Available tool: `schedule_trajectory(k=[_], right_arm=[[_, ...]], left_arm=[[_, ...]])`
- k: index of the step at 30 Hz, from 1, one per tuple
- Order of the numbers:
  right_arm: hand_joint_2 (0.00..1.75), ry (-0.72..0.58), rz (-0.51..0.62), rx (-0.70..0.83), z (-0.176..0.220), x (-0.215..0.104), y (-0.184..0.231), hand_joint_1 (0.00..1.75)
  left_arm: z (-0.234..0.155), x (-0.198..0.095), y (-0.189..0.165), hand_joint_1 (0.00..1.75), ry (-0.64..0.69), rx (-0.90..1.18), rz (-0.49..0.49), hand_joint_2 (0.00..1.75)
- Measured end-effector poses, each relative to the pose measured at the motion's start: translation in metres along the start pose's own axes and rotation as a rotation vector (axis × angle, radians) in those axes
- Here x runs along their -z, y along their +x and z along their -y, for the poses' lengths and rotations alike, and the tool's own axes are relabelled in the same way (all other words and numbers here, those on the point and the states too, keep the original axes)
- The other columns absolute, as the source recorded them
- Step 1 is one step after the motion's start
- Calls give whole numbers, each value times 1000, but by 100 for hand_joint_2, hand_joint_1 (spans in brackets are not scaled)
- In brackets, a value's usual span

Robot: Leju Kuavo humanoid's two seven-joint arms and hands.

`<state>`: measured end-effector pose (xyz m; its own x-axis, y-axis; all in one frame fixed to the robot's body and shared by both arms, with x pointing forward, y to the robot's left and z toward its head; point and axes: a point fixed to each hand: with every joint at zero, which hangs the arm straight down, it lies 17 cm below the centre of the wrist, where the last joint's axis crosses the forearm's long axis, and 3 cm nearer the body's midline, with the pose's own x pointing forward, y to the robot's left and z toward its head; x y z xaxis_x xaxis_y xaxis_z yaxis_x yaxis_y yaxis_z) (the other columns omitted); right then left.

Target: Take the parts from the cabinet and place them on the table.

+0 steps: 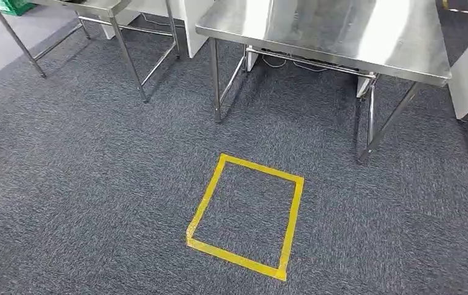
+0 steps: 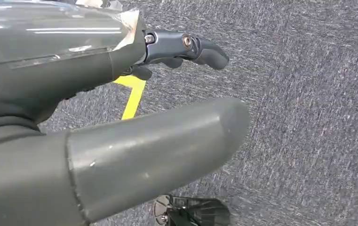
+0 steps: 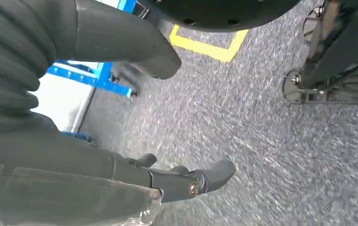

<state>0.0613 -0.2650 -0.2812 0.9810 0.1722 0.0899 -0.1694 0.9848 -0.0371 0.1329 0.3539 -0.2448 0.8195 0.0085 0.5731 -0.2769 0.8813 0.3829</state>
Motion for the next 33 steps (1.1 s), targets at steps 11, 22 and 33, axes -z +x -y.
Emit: schedule_trajectory(k=[11, 22, 33], right_arm=[[175, -6, -9, -21, 3, 0, -3, 0], [175, -7, -5, -27, 5, 0, 1, 0], [175, -25, -5, -6, 15, 1, 0, 0]], left_arm=[[-1, -1, -5, 0, 7, -12, -18, 0], [0, -1, -3, 0, 7, -16, -16, 0], [5, 0, 2, 0, -24, -9, 3, 0]])
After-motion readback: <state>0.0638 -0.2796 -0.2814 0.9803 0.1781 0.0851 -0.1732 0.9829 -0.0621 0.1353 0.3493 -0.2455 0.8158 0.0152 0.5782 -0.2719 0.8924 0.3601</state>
